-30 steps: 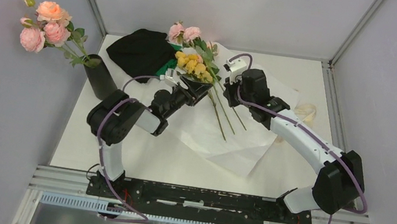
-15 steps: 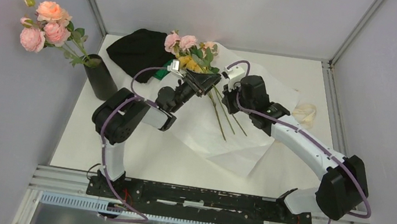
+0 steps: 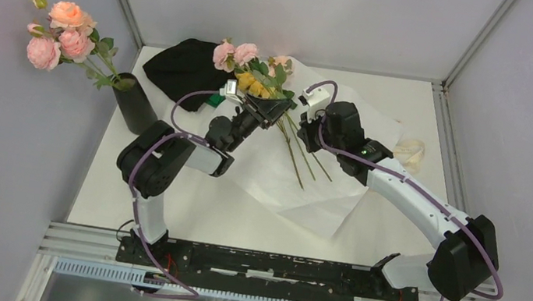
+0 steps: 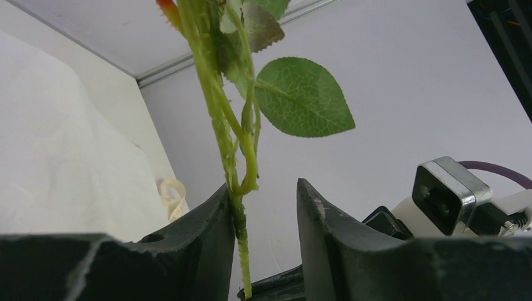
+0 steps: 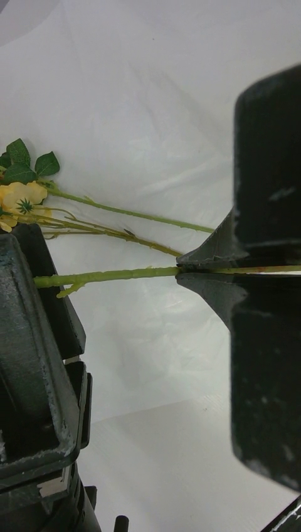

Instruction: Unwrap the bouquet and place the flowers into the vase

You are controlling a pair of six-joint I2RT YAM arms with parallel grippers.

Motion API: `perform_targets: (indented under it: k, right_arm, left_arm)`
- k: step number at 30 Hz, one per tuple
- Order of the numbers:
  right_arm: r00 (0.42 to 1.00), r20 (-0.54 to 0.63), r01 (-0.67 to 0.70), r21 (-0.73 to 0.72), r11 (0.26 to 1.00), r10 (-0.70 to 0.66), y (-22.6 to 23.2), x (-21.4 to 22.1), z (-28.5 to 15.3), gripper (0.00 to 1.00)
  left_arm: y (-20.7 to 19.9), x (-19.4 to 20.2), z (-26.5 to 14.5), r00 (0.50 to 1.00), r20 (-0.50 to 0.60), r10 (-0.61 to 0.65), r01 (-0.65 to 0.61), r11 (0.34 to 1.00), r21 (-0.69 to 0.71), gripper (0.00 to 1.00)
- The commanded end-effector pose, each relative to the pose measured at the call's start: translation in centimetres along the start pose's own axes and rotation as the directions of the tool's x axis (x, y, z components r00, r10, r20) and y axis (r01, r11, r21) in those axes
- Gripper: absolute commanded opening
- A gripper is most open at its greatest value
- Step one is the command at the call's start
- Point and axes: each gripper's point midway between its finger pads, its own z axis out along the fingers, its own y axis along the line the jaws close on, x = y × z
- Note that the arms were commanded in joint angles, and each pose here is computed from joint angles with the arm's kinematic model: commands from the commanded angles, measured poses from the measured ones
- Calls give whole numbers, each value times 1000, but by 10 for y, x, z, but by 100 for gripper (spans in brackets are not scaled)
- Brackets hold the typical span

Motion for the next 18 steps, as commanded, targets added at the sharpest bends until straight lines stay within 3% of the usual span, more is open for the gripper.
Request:
perform_targets:
  k: [1, 5, 8, 11, 17, 18]
  right_arm:
    - [998, 63, 4, 37, 999, -6, -7, -19, -6, 0]
    - [998, 65, 3, 36, 999, -5, -7, -21, -6, 0]
    - [998, 70, 0, 33, 999, -3, -6, -21, -7, 0]
    - [997, 71, 0, 29, 1000, -2, -5, -21, -8, 0]
    - [998, 70, -1, 14, 1000, 0, -2, -18, -8, 0]
    - [997, 71, 0, 14, 1000, -1, -2, -18, -9, 5]
  left_arm:
    - [-27, -4, -6, 998, 19, 62, -63, 996, 57, 48]
    - [-23, -5, -8, 996, 16, 92, -93, 996, 19, 45]
    - [-22, -5, -8, 994, 16, 112, -113, 994, 1, 20]
    - [-21, -5, -7, 991, 9, 135, -135, 991, -15, 3]
    - [-22, -5, -2, 983, -17, 184, -184, 982, -37, 2]
    - [-23, -6, 0, 979, -23, 203, -204, 978, -41, 2]
